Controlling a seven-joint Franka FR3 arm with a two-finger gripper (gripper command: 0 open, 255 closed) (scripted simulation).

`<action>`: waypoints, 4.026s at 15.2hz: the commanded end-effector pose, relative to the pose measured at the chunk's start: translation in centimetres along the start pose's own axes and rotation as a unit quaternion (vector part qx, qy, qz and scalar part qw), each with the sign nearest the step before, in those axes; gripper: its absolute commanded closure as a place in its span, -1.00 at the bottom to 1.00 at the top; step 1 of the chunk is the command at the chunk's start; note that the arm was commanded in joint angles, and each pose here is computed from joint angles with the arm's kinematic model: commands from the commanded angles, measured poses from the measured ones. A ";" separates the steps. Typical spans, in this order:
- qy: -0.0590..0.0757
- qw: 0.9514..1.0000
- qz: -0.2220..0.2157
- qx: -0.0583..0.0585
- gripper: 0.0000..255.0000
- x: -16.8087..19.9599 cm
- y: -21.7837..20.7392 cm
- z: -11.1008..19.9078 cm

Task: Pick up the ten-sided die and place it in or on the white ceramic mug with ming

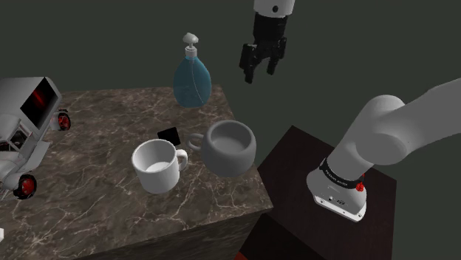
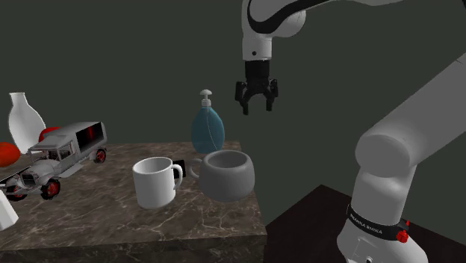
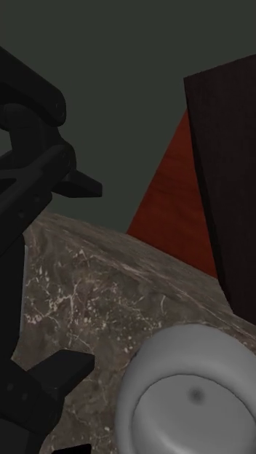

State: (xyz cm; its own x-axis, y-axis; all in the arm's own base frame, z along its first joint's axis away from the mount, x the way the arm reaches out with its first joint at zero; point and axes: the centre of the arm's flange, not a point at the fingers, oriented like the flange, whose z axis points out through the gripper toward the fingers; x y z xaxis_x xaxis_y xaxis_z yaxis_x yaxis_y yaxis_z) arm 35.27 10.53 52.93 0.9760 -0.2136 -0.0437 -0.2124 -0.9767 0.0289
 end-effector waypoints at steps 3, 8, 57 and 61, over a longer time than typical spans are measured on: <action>0.006 1.000 0.013 0.003 -1.00 0.9 -4.3 2.4; 0.012 1.000 0.028 0.005 -1.00 2.5 -9.9 5.3; 0.031 0.997 0.073 0.014 1.00 8.4 -26.3 13.3; 0.031 0.997 0.073 0.014 1.00 8.3 -26.3 11.2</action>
State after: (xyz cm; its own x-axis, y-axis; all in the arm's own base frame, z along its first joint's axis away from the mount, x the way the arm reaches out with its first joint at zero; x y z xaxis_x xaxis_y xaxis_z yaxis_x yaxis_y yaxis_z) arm 48.28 34.20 40.05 0.9353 -0.3531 0.0208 -0.3532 -0.9355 0.0032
